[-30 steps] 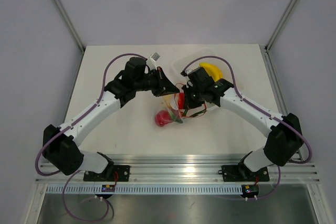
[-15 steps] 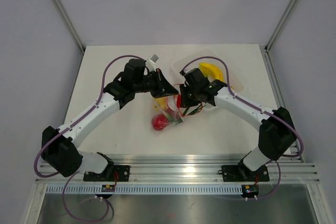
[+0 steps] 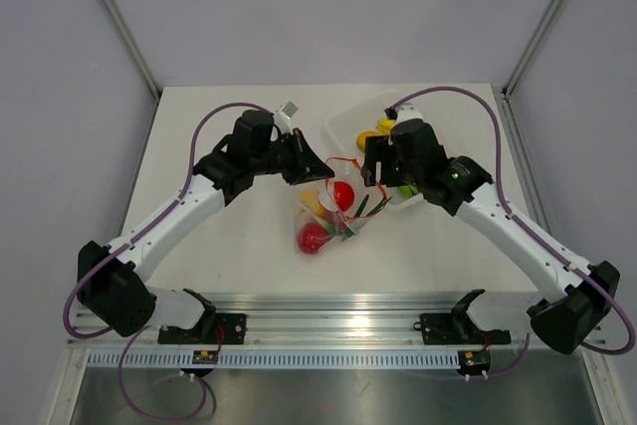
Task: Place the food in the zip-top bag and seal the zipper
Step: Pick up the fake fruit from the bin.
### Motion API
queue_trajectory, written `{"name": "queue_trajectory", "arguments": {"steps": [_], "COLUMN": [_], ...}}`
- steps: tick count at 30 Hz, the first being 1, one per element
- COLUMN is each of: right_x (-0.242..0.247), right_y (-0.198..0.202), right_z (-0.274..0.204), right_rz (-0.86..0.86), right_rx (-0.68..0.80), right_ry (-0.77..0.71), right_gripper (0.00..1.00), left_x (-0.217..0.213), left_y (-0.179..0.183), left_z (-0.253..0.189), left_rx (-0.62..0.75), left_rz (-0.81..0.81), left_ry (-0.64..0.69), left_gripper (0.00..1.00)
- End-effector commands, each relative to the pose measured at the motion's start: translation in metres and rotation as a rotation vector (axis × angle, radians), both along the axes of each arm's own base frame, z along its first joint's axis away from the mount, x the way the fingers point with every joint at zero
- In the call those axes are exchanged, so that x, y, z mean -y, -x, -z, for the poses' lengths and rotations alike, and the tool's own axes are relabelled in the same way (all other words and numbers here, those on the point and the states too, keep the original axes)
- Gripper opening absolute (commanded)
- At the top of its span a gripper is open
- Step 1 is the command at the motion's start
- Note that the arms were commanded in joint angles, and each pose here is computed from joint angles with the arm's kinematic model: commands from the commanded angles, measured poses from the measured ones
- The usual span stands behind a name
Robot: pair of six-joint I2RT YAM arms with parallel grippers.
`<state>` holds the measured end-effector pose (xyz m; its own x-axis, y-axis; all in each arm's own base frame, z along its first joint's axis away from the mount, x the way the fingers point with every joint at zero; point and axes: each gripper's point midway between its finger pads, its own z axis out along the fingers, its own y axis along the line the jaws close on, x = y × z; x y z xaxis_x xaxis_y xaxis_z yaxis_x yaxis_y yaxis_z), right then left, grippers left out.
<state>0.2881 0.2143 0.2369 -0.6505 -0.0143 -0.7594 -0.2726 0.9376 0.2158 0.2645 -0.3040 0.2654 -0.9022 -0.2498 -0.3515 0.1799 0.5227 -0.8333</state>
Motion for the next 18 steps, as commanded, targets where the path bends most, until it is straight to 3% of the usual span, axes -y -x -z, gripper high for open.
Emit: {"name": "queue_trajectory", "arguments": {"steps": [1, 7, 11, 18], "right_x": [0.046, 0.107, 0.143, 0.170], "right_y": [-0.027, -0.067, -0.090, -0.110], "right_z": [-0.026, 0.010, 0.049, 0.088], "right_rz": [0.166, 0.351, 0.453, 0.527], "right_rx": [0.092, 0.024, -0.046, -0.102], "right_ry": [0.045, 0.162, 0.195, 0.342], "right_gripper": [0.80, 0.79, 0.72, 0.70], "left_x": [0.002, -0.001, -0.002, 0.001], "left_y": [-0.012, -0.015, -0.016, -0.015], "left_z": [-0.036, -0.039, -0.038, -0.034], "left_rx": [0.107, 0.111, 0.110, 0.096], "left_rz": [-0.009, -0.013, -0.010, 0.010], "left_ry": [0.050, 0.045, 0.042, 0.050], "left_gripper": [0.00, 0.00, 0.00, 0.00]}}
